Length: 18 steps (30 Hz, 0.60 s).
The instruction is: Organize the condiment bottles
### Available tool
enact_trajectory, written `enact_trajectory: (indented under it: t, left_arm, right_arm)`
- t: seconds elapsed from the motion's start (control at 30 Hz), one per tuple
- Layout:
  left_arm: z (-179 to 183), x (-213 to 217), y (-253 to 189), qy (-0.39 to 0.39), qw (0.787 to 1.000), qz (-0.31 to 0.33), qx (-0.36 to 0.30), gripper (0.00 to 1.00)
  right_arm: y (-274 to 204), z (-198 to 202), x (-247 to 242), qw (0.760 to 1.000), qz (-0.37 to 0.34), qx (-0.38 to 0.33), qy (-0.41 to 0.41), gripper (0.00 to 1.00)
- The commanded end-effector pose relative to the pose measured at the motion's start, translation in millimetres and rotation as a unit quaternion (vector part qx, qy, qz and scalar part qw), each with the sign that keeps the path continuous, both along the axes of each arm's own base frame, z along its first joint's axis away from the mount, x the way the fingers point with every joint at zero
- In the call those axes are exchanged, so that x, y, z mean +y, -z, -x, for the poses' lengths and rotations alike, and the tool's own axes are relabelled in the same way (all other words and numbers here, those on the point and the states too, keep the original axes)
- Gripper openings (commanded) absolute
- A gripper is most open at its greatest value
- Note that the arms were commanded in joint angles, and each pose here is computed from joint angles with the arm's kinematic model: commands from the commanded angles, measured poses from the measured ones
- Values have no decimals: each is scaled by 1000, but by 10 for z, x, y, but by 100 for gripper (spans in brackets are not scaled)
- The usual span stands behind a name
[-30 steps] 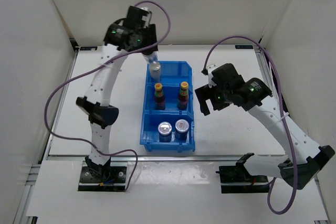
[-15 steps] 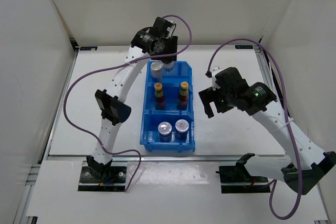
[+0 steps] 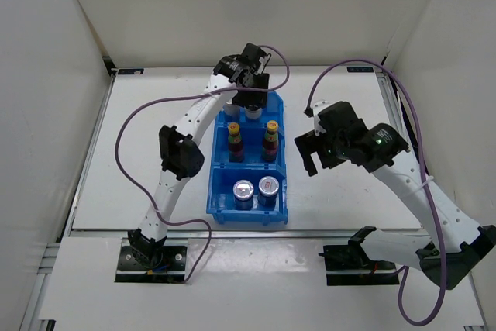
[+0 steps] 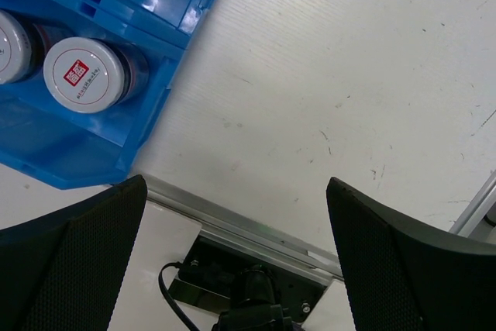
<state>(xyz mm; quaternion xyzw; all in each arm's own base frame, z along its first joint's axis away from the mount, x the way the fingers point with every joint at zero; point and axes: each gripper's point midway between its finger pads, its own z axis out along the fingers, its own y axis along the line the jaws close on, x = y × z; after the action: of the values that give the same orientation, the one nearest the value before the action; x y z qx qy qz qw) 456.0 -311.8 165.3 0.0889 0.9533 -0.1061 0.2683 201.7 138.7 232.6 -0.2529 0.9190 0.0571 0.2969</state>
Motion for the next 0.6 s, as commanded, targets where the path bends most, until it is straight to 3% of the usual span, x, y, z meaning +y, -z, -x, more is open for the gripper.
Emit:
enact_trajectory:
  t: [0.0,0.1,0.23,0.33,0.43,0.57]
  left_arm:
    - [-10,-136,-184,7,999,37,-17,64]
    - [45,-147,-8,17,999,43,16,82]
    - [80,-107,177,17,998,38,42,95]
    - [28,16,43,5,999,26,21,100]
    - [-42,85,-388,-9,999,47,-25,100]
    - [-105,342,-1433,-29,986,99,-134,100]
  right_arm:
    - [-21,12,-71,1000,1,-10,14,100]
    - [-1,-3,-74,1000,1,-11,20,100]
    - [21,-13,-78,999,-4,-15,33,100]
    - [19,-22,-91,999,-2,-17,35,100]
    - [-14,-36,-91,998,-13,-24,52,100]
    - [4,-76,-110,996,-22,-31,86,100]
